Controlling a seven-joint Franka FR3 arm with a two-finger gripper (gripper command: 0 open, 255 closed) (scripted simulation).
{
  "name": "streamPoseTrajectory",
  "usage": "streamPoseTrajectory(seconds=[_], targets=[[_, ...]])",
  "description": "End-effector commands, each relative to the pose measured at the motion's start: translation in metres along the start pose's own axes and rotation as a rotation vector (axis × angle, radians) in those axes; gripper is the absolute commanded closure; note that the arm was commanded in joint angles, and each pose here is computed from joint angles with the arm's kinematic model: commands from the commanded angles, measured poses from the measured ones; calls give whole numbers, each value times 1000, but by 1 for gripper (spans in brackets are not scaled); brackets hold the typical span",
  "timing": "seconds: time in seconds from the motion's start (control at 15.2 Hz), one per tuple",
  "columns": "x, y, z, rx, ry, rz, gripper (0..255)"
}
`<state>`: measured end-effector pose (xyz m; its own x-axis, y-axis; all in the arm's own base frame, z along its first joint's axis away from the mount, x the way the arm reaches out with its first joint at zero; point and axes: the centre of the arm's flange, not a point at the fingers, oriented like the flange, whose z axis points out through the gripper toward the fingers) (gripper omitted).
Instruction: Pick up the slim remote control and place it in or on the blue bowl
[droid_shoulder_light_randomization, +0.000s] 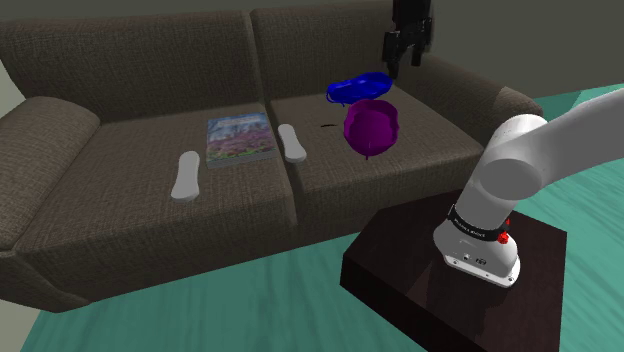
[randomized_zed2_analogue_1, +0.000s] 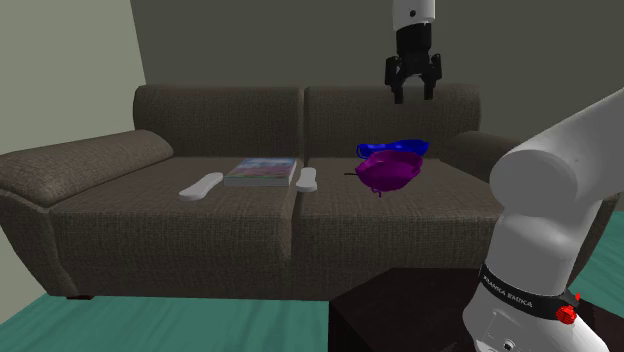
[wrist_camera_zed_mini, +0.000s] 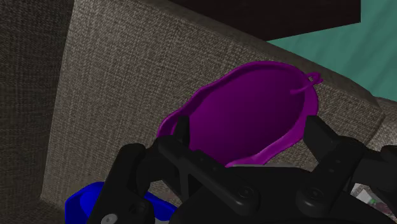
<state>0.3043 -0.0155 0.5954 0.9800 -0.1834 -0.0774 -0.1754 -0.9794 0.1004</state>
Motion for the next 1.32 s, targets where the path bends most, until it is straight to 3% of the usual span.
streamPoseTrajectory(seconds=[0.0, 1.25], targets=[[0, 0, 0, 0, 0, 0, 0], [167, -124, 117, 84, 42, 216, 0]])
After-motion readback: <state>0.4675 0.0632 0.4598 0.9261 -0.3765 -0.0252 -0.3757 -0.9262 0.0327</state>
